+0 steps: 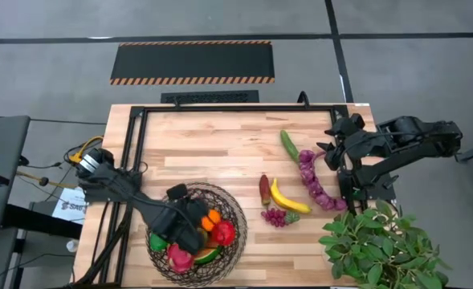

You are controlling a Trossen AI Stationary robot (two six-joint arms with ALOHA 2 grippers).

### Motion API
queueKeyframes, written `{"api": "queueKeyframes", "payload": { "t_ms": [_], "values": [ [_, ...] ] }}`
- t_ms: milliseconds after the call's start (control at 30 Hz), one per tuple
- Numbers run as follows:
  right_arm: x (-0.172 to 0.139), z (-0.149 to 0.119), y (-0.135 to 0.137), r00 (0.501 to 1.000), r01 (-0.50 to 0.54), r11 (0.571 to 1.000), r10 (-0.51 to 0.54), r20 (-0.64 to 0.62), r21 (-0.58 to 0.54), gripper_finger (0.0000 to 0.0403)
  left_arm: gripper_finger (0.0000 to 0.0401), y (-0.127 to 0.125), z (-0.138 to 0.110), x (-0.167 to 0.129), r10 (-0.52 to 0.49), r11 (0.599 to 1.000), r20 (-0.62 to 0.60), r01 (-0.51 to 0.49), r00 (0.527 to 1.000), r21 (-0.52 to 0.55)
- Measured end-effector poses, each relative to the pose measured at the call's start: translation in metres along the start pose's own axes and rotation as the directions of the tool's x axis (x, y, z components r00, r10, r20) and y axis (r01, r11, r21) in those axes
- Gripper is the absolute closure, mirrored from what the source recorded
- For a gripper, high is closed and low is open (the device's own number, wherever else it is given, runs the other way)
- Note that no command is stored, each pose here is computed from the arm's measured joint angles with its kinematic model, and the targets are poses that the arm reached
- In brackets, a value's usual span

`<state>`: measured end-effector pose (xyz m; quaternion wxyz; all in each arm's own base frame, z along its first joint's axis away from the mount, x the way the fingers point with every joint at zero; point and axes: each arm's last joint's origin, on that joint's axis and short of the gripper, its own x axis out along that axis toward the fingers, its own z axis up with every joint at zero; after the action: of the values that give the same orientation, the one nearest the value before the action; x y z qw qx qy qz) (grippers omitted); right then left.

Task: Build produce basket
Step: Put the mango into the woven basket

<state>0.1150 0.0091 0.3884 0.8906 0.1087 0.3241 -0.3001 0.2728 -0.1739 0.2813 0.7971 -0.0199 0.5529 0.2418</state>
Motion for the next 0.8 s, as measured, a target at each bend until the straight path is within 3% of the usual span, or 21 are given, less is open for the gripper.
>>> {"api": "queueKeyframes", "payload": {
  "t_ms": [133,400,800],
  "values": [
    [0.0,0.0,0.0,1.0,-0.001,1.0,0.001,0.001,0.001,0.0148,0.0283,0.002,-0.008,-0.016,-0.049,0.999,0.05,0.048,0.998,0.022],
    [0.0,0.001,0.001,1.0,-0.008,1.0,0.008,0.011,0.008,0.0148,0.0282,0.009,-0.015,-0.024,0.01,1.0,0.084,-0.012,0.996,0.024],
    [0.0,0.001,0.001,1.0,-0.009,1.0,0.009,0.011,0.007,0.0148,0.0206,0.009,-0.043,0.014,0.081,0.996,-0.046,-0.083,0.996,-0.036]
  ]
}}
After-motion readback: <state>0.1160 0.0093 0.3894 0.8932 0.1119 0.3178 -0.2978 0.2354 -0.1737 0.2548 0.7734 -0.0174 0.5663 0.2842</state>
